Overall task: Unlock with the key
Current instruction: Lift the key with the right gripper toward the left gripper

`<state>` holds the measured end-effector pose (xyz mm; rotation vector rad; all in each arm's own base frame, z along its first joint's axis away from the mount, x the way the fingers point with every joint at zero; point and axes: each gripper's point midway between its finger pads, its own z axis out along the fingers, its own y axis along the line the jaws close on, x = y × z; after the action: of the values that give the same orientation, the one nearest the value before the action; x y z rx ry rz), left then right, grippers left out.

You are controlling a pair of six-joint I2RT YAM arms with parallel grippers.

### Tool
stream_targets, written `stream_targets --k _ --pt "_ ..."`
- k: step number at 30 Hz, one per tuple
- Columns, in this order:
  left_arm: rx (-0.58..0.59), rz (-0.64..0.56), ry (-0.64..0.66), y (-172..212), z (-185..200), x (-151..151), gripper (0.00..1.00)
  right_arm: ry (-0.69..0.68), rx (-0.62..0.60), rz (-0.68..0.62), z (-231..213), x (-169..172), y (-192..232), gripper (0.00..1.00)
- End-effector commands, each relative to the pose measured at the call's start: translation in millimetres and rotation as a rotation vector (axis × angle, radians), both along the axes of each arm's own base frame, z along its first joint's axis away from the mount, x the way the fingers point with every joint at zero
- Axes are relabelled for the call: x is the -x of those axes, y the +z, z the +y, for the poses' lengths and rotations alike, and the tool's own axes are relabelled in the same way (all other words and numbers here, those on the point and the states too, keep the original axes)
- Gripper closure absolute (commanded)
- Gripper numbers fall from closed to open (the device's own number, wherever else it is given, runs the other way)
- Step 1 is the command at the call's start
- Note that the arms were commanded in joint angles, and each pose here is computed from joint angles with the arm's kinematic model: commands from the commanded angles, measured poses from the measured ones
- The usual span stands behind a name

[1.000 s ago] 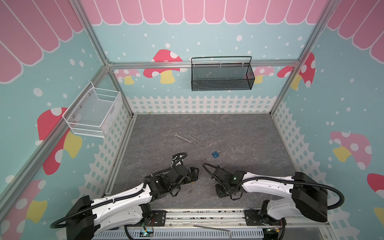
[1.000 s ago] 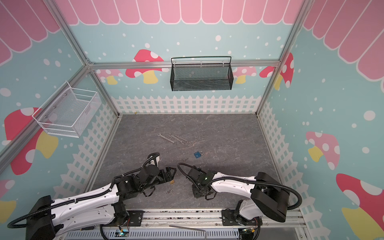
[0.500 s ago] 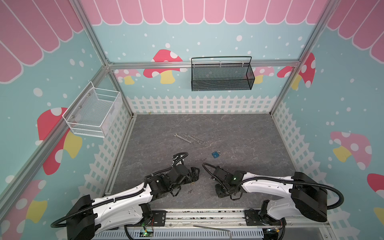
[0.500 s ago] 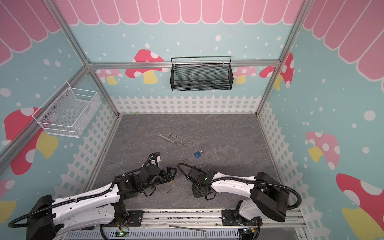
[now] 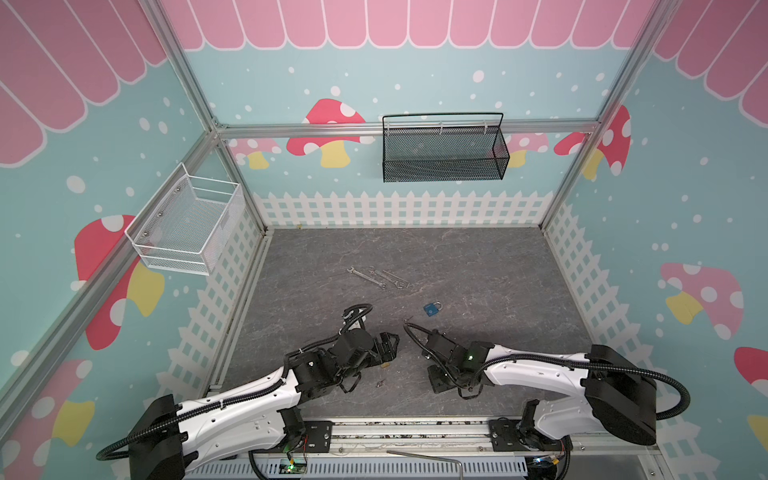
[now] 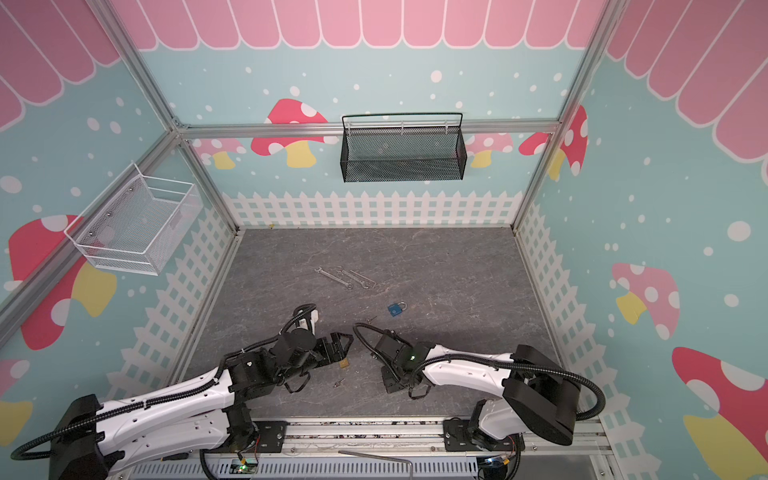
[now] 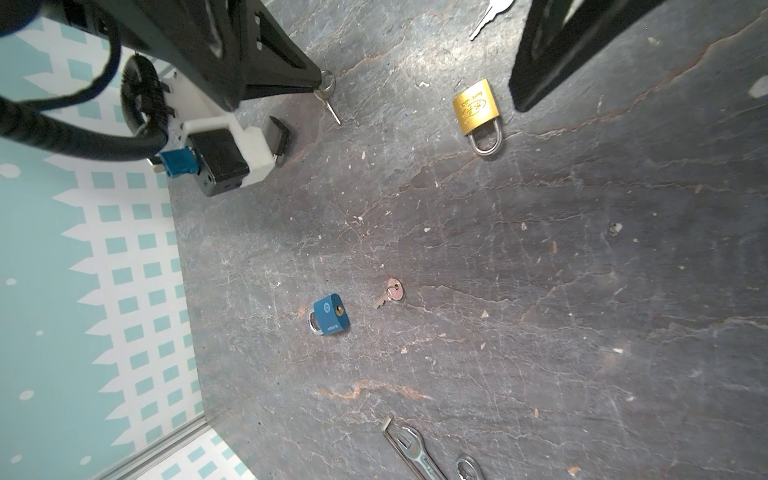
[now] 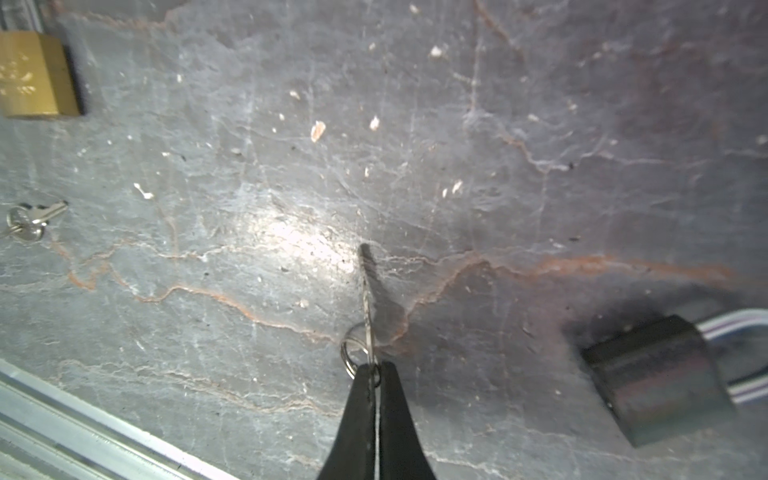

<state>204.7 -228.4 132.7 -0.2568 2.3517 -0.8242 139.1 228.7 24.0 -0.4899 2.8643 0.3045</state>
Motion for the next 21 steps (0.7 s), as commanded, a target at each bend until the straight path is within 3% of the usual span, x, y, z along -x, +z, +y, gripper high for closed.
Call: stream_targets --k 1,15,21 --pt "0.055 0.004 0.032 4 2 -2 0.0 0.021 0.057 -0.028 -14 -1 -3 1.0" --pt "0.179 0.032 0.018 17 -2 -3 0.0 0.114 -0.014 -0.118 1 -18 32 1.0" --pt "0.266 0.052 -0.015 27 -20 -6 0.02 0.15 -0.087 -0.163 12 -26 55 1.0"
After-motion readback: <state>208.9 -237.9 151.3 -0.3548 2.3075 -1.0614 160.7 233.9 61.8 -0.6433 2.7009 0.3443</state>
